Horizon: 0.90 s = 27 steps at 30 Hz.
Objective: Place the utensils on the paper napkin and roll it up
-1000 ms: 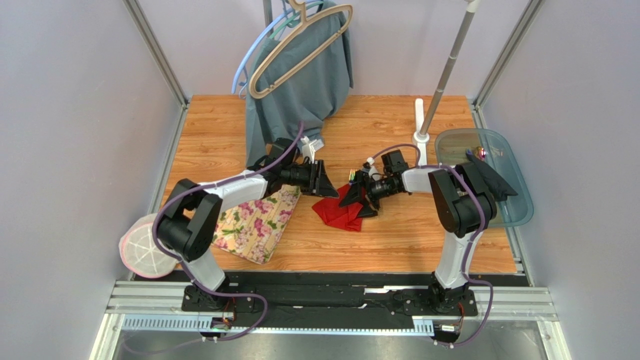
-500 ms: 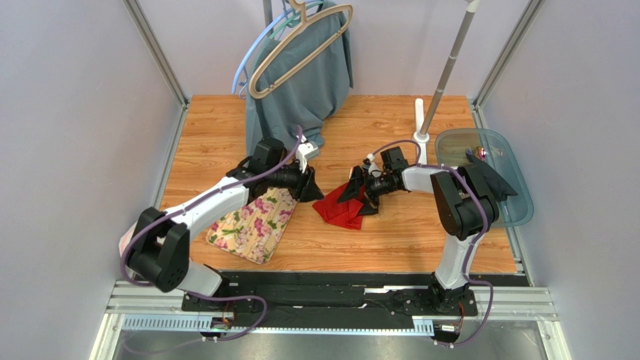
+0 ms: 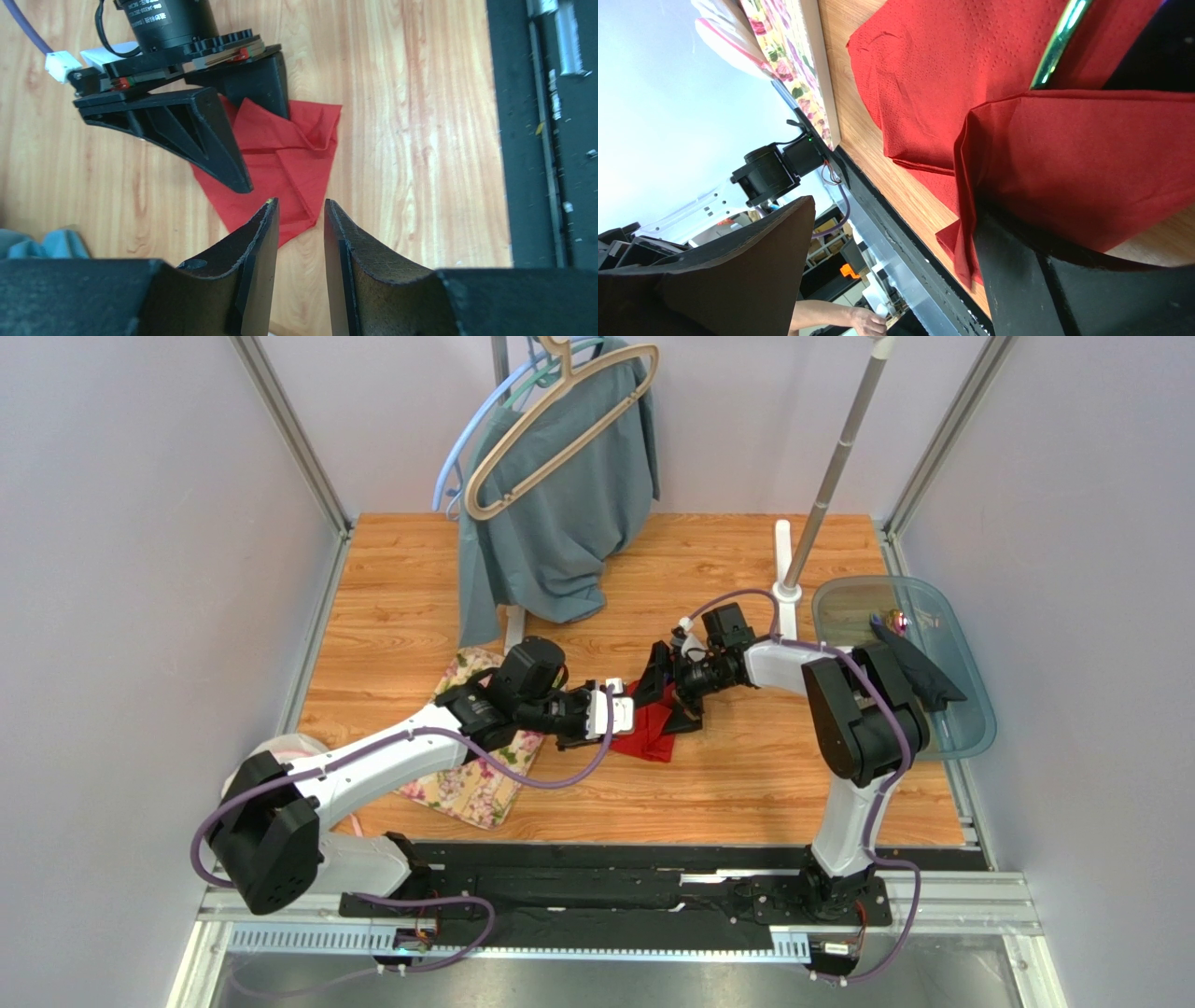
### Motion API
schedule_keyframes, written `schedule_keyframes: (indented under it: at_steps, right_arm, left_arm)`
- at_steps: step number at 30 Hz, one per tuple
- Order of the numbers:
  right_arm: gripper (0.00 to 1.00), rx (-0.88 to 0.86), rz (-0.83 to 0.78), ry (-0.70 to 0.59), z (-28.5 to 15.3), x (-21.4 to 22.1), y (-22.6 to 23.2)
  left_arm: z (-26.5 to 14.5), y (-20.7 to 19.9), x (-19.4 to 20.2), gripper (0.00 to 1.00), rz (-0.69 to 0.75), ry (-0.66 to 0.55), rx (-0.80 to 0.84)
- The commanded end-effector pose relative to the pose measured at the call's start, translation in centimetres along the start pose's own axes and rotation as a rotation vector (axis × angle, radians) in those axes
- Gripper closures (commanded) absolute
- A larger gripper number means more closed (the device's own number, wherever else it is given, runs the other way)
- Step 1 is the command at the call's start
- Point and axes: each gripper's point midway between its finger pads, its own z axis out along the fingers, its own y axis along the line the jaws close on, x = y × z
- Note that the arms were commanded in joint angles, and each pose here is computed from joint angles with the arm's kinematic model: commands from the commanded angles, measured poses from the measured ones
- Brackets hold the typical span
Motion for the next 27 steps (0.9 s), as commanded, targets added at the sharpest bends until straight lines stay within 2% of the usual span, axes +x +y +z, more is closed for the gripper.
schedule_keyframes:
  at_steps: [1, 13, 19, 27]
  right_arm:
    - [0.14, 0.017, -0.068, -0.053, -1.1, -0.7, 2.0]
    - [0.14, 0.021, -0.096, -0.044, 0.0, -1.0, 3.1]
    - [0.14, 0.061, -0.08, -0.029, 1.1, -1.1, 1.3]
    - [0.14, 0.05, -0.06, -0.025, 1.9, -1.7, 1.0]
  left_arm:
    - [-0.1, 0.4, -0.7, 0.62, 0.163, -0.021, -0.014]
    - [1.4, -1.5, -0.3, 0.66, 0.385, 0.002, 0.02]
    - [3.2, -0.8, -0.1, 0.69, 0.396, 0.027, 0.0]
    - [5.7, 0.4, 0.7, 0.78, 0.487, 0.073, -0.084]
